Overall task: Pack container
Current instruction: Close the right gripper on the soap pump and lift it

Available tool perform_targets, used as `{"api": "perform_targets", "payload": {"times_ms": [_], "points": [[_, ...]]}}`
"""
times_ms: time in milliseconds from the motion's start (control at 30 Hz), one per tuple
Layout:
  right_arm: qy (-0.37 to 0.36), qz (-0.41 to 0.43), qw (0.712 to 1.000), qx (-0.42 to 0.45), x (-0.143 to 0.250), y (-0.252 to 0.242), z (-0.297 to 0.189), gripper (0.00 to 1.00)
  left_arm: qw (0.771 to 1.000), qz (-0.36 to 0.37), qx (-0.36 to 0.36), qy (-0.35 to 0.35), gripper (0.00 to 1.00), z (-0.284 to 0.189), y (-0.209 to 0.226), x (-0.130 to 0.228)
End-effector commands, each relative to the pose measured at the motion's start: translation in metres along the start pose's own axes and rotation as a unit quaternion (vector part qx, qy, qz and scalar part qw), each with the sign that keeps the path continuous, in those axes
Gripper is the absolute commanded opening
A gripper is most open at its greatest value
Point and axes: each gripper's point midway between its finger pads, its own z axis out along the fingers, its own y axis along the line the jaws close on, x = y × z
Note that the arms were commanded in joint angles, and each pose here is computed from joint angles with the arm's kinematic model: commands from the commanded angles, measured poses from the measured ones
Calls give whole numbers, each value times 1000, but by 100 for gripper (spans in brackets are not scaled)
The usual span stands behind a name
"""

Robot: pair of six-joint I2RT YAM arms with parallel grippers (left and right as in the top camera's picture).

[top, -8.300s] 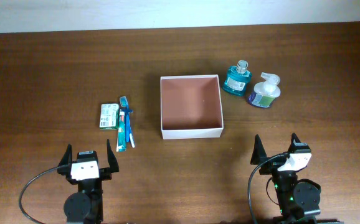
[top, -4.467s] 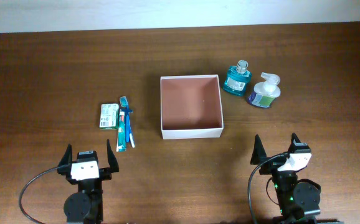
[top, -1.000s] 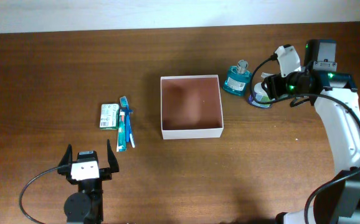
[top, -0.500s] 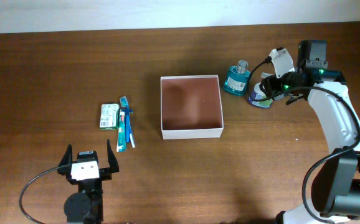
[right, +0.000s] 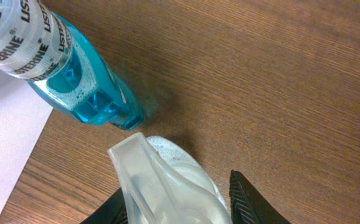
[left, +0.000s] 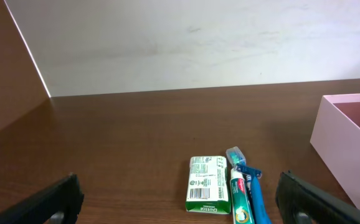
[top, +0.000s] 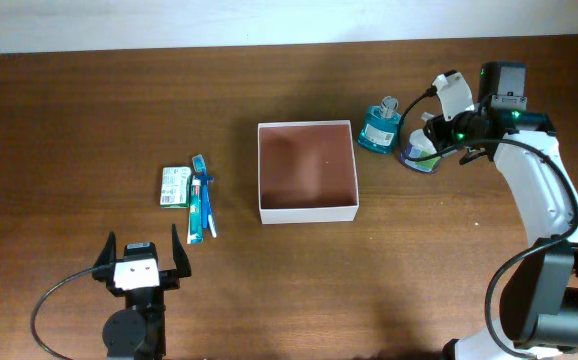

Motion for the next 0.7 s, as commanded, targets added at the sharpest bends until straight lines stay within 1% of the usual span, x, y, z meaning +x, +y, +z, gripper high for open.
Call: {"api": "perform_targets", "payload": {"times_ms": [0, 67, 167, 367, 567, 667], "points": [[-10, 3, 1000, 10, -8, -5, -3, 38, 1000, 8, 4, 1, 99, 0, -2, 2], [-12, 2, 1000, 11, -9, -6, -4, 37, 1000, 8, 4, 1, 99, 0, -2, 2], [-23, 10, 1000, 16, -14, -6, -13, 33, 1000, 8, 4, 1, 99, 0, -2, 2], [-60, 12, 998, 34, -31, -5, -47, 27, 1000, 8, 4, 1, 99, 0, -2, 2], [-68, 12, 997, 42, -33, -2, -67, 25, 1000, 8, 4, 1, 99, 0, -2, 2], [-67, 38, 996, 39, -30, 2, -75, 24, 1000, 8, 4, 1, 99, 0, -2, 2]]}}
